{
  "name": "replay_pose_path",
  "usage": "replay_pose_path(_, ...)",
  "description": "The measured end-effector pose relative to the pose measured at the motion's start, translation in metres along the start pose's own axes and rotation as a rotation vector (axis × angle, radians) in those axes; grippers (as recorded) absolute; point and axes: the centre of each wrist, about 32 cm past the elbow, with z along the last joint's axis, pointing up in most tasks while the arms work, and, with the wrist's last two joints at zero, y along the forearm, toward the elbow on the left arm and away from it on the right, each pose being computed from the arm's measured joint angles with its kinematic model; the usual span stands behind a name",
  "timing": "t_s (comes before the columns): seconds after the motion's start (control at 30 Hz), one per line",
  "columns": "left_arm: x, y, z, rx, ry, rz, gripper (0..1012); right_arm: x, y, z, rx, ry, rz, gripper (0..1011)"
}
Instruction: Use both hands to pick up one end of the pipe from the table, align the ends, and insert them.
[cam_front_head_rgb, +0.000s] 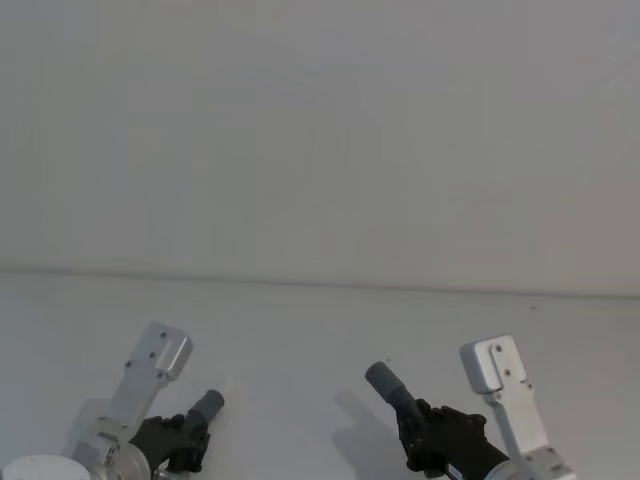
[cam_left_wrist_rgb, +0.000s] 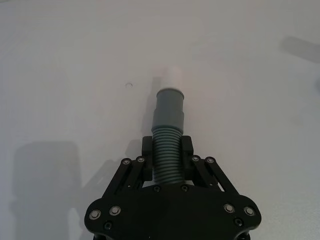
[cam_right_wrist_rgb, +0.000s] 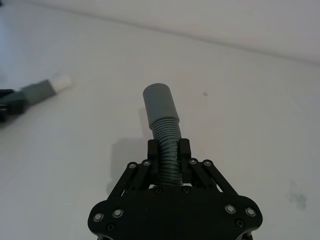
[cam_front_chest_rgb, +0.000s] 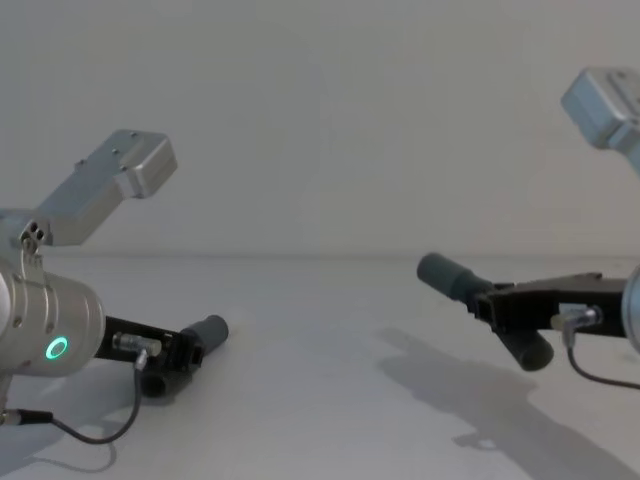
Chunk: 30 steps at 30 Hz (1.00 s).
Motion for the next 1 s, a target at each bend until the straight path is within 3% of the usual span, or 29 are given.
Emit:
replay_pose_path(0.4,0.0000,0.0000,0.0000,0.000,0.000,0.000,292,0.022,-0.017,-0.007,0.102,-0.094,0.164,216)
replay_pose_path(1.0,0.0000,0.0000,0.0000,0.000,0.000,0.000,292,0.044,-0.031,-0.031,0.156,-0.287,0.380,214)
